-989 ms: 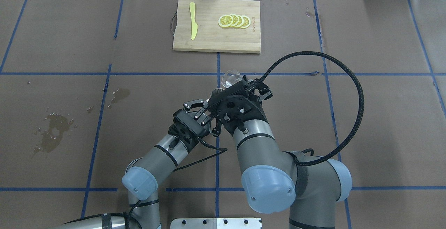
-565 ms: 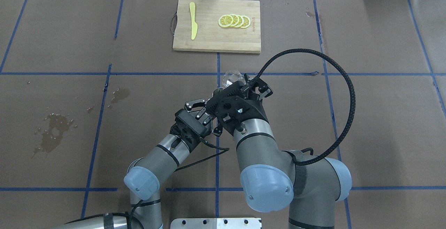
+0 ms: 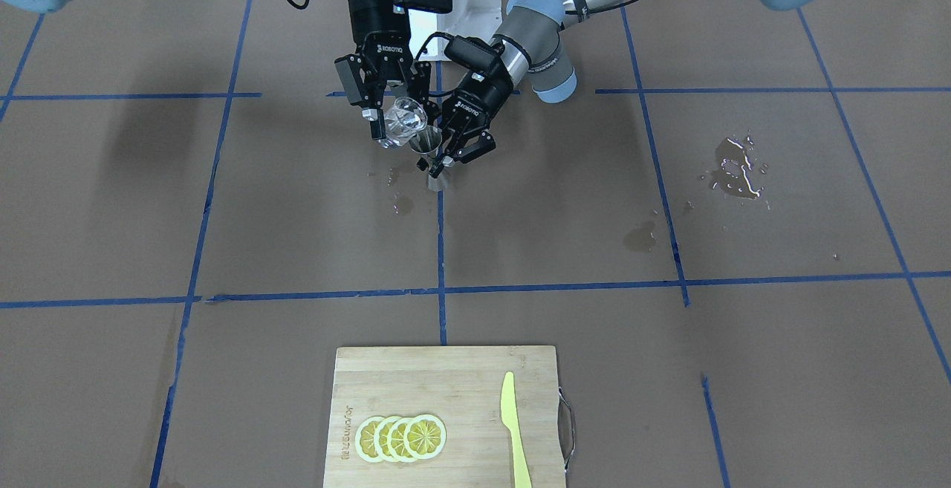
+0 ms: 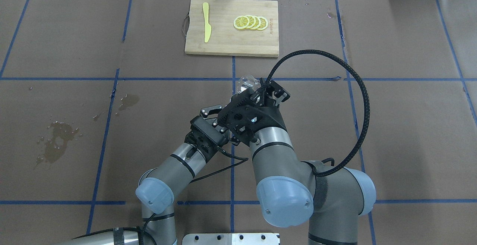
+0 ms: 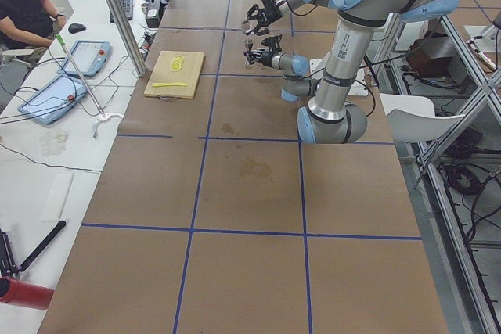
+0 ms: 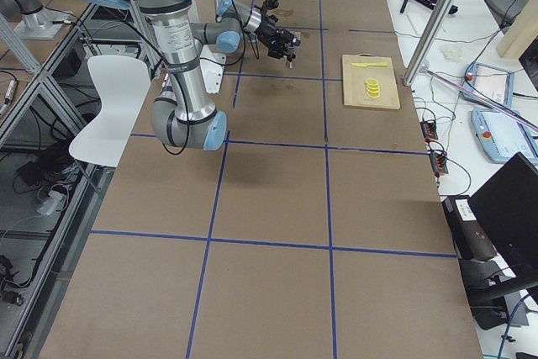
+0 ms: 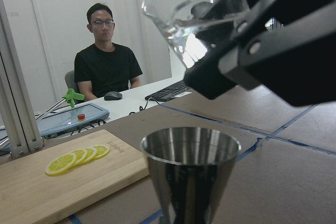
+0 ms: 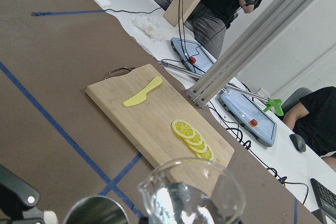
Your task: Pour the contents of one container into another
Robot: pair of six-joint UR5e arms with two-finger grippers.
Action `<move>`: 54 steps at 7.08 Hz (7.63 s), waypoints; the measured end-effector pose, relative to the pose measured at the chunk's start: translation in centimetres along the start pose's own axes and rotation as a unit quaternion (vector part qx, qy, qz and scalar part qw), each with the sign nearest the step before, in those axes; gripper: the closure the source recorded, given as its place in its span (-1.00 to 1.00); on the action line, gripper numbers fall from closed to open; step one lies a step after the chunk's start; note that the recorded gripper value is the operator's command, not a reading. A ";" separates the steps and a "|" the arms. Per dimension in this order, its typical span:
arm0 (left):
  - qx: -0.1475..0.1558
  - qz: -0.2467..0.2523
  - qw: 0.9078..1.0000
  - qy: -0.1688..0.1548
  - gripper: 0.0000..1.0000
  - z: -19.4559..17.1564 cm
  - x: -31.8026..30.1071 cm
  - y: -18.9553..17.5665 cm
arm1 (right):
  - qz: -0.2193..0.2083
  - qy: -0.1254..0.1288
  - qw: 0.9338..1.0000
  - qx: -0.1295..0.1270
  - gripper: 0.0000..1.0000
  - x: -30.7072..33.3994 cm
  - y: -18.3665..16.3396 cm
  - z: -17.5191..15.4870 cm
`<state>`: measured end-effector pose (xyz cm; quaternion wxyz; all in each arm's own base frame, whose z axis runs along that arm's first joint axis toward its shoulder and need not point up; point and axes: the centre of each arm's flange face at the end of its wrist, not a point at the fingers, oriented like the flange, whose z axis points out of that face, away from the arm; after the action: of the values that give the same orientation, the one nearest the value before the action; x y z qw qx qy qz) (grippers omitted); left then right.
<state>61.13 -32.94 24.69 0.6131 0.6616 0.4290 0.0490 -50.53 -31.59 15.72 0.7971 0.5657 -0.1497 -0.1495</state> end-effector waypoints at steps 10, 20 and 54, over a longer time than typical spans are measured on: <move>-0.001 0.001 1.000 0.000 1.00 0.1 0.1 -0.2 | -0.152 0.039 0.988 -0.003 1.00 0.3 0.2 0.6; 0.000 -0.001 1.000 -0.001 1.00 0.1 0.1 -0.2 | -0.284 0.066 0.957 -0.008 1.00 0.7 -0.5 0.5; -0.012 -0.102 0.972 -0.210 1.00 -33.7 -34.3 16.2 | 0.213 -0.011 0.974 0.074 1.00 5.3 10.5 0.6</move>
<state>27.97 -26.60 62.52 0.6991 0.6026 0.3552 -0.1482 -45.25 -30.95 26.21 0.7648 0.5766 -0.2859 0.0291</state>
